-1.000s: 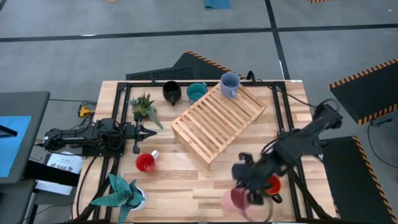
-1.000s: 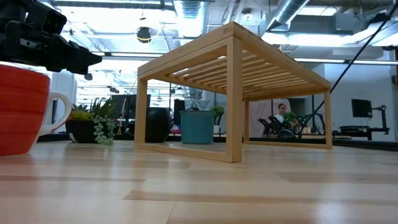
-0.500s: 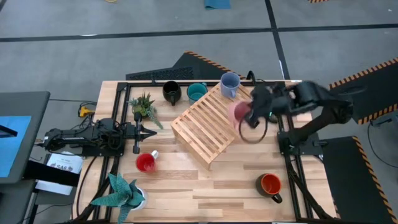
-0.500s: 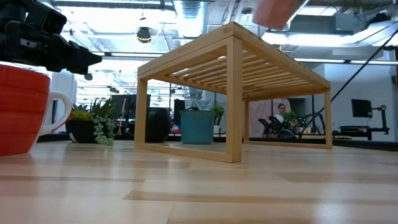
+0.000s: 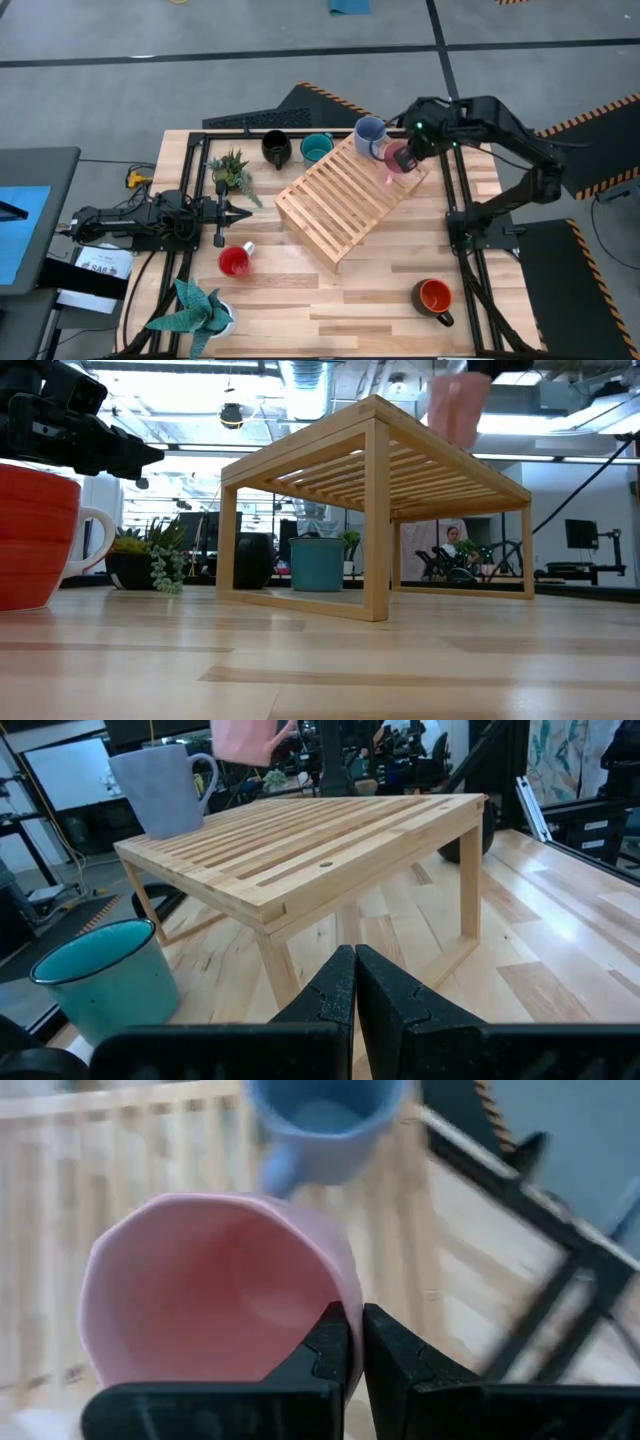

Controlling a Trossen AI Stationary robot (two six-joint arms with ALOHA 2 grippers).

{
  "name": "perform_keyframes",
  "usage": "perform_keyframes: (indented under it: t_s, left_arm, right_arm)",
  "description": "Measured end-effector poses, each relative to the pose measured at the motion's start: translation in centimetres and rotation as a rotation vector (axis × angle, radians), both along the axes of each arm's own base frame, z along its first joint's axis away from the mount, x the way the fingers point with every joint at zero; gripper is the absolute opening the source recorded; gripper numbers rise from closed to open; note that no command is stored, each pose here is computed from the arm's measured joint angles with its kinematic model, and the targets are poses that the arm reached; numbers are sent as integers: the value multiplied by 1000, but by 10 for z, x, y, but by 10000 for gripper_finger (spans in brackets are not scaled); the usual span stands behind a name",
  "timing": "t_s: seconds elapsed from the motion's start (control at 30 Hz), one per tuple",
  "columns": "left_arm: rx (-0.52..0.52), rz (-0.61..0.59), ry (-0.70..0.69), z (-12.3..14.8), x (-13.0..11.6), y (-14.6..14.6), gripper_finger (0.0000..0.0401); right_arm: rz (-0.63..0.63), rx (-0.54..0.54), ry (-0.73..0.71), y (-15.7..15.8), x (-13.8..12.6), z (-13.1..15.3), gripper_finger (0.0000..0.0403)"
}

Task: Place coffee mugs
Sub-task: Put the pink mug on the shelf

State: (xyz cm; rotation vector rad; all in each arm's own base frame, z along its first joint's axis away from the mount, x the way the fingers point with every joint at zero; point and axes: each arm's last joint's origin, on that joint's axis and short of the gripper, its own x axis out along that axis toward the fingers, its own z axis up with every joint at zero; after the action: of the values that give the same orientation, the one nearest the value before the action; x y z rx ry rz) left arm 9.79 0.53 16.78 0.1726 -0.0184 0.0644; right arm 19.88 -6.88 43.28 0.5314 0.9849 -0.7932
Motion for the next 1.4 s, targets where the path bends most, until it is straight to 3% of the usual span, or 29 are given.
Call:
perform_keyframes:
  t_s: [0.23, 0.77, 1.4]
  left_arm:
    - [0, 0, 0, 0, 0, 0, 0]
    - [0, 0, 0, 0, 0, 0, 0]
    - [0, -1, 0, 0, 0, 0, 0]
  right_arm:
    - [-66, 81, 45, -21, -12, -17, 41]
    - [-135, 109, 111, -40, -17, -36, 41]
    - [-177, 95, 49, -46, -10, -42, 58]
